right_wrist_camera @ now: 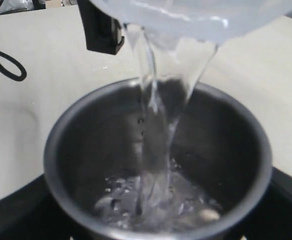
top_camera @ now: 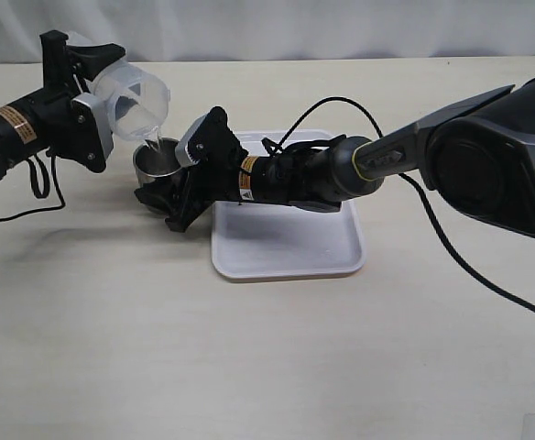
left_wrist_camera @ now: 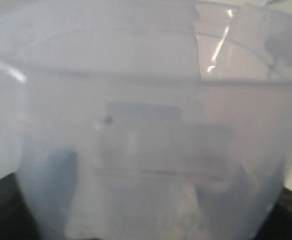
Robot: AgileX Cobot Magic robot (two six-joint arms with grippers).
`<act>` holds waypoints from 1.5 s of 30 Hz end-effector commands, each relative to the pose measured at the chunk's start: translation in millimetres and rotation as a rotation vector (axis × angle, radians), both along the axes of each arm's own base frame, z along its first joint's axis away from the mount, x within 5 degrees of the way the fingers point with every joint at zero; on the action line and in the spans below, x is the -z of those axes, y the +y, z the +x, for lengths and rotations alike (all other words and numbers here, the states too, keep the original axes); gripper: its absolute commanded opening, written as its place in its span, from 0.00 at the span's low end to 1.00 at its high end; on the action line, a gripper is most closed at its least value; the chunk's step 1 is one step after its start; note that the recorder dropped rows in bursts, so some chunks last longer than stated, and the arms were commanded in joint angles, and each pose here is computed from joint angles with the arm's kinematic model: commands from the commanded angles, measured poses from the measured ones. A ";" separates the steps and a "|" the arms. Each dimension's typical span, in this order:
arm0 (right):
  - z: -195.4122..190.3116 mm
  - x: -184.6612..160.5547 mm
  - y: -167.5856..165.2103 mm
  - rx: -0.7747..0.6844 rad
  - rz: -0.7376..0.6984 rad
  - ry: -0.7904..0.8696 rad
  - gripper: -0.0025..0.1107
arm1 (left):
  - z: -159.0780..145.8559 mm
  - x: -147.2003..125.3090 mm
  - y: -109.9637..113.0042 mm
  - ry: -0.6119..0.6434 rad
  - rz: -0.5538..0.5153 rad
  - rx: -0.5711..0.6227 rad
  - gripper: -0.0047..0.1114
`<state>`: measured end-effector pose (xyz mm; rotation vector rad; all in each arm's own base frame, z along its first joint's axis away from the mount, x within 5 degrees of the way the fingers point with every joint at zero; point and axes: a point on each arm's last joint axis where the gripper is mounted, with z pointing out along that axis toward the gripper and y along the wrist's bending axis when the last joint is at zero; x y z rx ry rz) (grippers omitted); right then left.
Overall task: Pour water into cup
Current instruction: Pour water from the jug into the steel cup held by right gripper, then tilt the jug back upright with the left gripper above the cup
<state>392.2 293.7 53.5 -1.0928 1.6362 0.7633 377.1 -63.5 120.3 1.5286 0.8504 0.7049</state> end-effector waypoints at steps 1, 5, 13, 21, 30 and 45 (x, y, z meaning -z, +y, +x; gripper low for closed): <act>1.6 6.9 -5.0 0.020 -0.053 0.013 0.06 | 2.7 -9.4 -1.2 -0.059 -0.031 0.001 0.04; 1.6 6.9 -5.0 0.020 -0.053 0.013 0.06 | 2.7 -10.3 -1.2 -0.080 -0.018 0.003 0.04; 1.6 6.9 -5.0 0.020 -0.053 0.013 0.06 | 3.2 -13.7 -0.7 -0.108 -0.043 -0.006 0.04; 1.6 6.9 -5.0 0.020 -0.053 0.013 0.06 | 3.1 -14.7 -0.9 -0.135 -0.023 -0.001 0.04; 1.6 6.9 -5.0 0.020 -0.053 0.013 0.06 | 2.7 -16.1 -1.5 -0.148 -0.030 0.006 0.04; 1.6 6.9 -5.0 0.020 -0.053 0.013 0.06 | 2.6 -16.6 -1.6 -0.153 -0.033 0.008 0.04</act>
